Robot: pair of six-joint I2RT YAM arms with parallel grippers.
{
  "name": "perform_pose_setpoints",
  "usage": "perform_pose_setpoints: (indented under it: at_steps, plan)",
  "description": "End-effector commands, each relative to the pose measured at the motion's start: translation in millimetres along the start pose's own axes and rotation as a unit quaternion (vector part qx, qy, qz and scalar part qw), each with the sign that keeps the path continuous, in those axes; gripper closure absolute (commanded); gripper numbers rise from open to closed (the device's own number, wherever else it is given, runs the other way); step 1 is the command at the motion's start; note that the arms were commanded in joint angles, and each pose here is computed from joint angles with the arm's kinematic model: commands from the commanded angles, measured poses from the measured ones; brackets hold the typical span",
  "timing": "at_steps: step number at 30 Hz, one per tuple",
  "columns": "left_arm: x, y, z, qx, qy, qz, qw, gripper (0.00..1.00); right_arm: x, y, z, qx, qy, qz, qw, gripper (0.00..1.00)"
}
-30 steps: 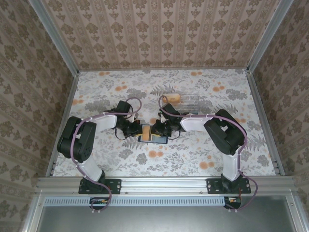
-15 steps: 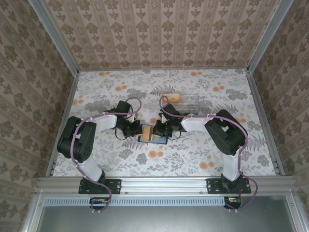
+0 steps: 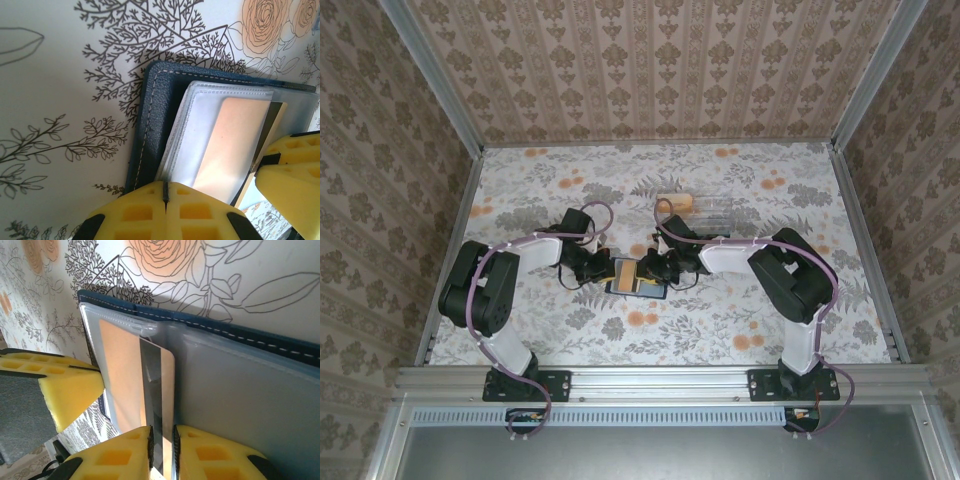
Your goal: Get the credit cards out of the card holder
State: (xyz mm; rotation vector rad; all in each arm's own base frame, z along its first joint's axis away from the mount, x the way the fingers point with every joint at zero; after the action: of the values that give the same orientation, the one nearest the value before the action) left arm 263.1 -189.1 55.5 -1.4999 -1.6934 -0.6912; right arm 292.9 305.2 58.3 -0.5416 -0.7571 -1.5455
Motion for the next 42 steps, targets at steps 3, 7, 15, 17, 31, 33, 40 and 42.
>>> perform_pose_setpoints:
  at_steps: [3,7,15,17,31,33,40,42]
  plan:
    - [-5.2,-9.7,13.2,0.006,0.026,0.016,1.000,1.00,-9.9,3.4,3.8,-0.001,0.006,0.001,1.000,0.78]
    - [-5.6,-10.3,12.4,0.005,0.025,0.016,1.000,1.00,-12.0,4.0,3.0,-0.002,0.006,0.002,1.000,0.78]
    - [-5.4,-11.5,13.9,0.004,0.029,0.017,0.999,1.00,-7.4,0.1,-4.1,-0.001,-0.003,0.004,1.000,1.00]
    - [-4.6,-10.8,15.2,0.005,0.031,0.016,0.999,1.00,-3.2,-1.6,-8.8,-0.003,-0.006,0.003,1.000,1.00]
    - [-3.2,-10.3,14.8,0.002,0.030,0.016,0.999,1.00,37.5,-10.0,-23.6,0.002,0.000,-0.007,1.000,1.00]
    - [-2.2,-9.5,13.1,0.002,0.029,0.014,0.999,1.00,43.9,-9.9,-20.8,0.008,0.003,-0.009,1.000,1.00]
    - [6.1,-4.7,1.7,-0.007,0.016,0.003,1.000,1.00,69.7,-7.0,-3.1,0.044,0.005,-0.018,0.999,1.00]
    - [11.4,-2.3,-4.4,-0.012,0.010,-0.003,1.000,1.00,78.8,-6.2,3.8,0.063,0.001,-0.017,0.998,1.00]
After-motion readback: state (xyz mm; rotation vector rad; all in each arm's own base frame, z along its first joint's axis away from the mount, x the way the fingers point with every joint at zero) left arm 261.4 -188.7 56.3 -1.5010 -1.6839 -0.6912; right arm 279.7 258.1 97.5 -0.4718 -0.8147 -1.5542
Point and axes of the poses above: each hand's point on the last joint's axis, 136 mm out from that joint toward the fingers, its own x axis back along the fingers, its own z axis along the line the jaws close on, y = z × x, the point moved 4 cm from there along x, back along the fingers, and after that the axes turned 10 degrees about x, right-handed, at the moved point
